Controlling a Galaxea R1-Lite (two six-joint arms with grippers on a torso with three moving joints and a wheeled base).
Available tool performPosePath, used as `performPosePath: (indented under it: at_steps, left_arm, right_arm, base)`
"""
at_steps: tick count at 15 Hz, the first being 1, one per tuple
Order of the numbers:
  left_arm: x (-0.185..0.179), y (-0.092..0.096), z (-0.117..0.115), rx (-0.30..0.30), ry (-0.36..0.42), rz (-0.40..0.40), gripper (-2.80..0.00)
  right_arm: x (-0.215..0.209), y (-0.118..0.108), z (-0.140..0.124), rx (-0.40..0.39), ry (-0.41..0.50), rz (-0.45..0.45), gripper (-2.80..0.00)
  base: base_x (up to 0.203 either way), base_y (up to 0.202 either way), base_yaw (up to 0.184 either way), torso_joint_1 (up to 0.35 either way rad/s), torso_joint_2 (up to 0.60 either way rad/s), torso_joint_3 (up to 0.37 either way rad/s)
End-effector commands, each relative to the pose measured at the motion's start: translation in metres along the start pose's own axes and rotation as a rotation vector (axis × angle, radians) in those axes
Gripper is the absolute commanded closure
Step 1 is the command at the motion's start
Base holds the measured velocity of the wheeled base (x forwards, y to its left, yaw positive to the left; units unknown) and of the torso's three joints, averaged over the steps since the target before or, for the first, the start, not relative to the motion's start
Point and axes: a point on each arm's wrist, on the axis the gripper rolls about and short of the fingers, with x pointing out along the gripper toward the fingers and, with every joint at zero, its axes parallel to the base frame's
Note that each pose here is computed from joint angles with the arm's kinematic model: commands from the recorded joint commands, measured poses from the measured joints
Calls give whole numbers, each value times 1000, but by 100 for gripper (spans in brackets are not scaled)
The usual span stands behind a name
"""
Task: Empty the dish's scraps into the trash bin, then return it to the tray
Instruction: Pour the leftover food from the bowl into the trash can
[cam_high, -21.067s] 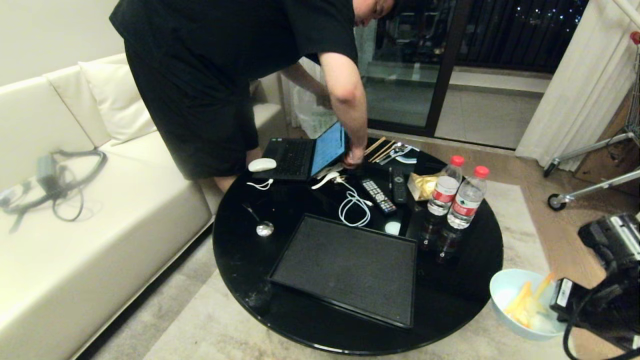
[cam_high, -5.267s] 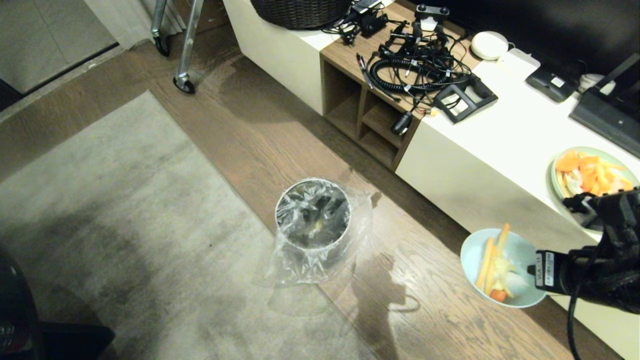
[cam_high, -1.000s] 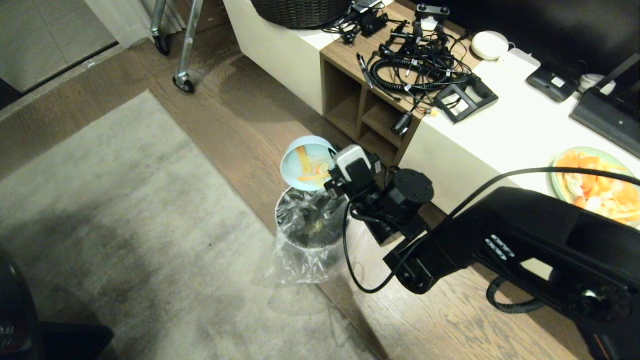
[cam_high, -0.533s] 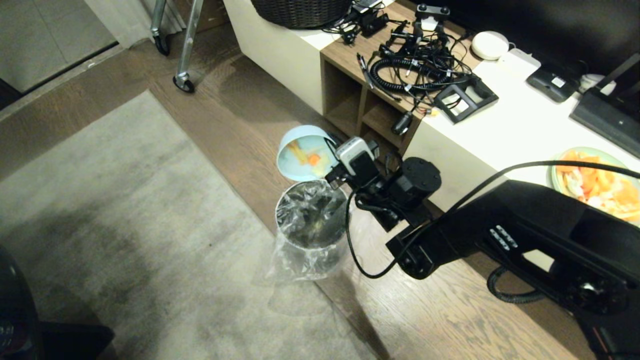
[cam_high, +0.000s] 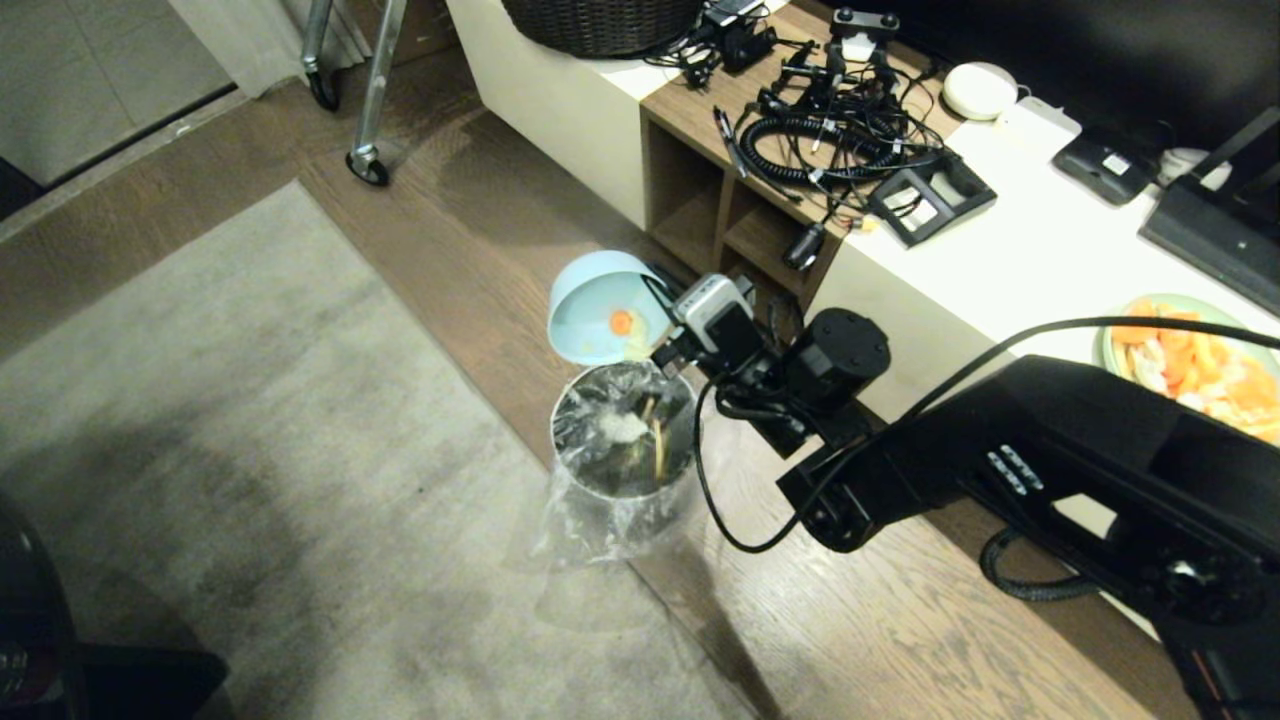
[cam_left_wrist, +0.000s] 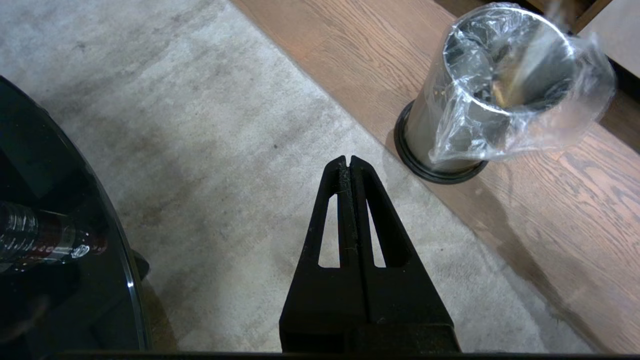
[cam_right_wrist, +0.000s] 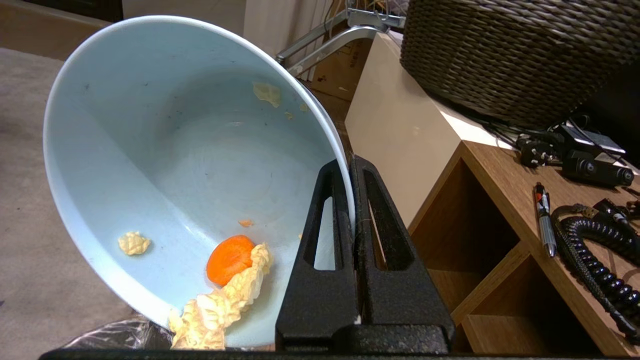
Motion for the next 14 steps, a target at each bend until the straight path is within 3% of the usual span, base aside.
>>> performPosePath:
  at_steps: [1, 14]
  left_arm:
    - [0, 0, 0, -1, -1, 0, 0]
    - [0, 0, 0, -1, -1, 0, 0]
  right_arm:
    - [0, -5, 6, -12, -44, -29, 0]
    - [7, -19, 9, -49, -204, 115, 0]
  base:
    - [0, 0, 0, 0, 0, 0]
    - [0, 0, 0, 0, 0, 0]
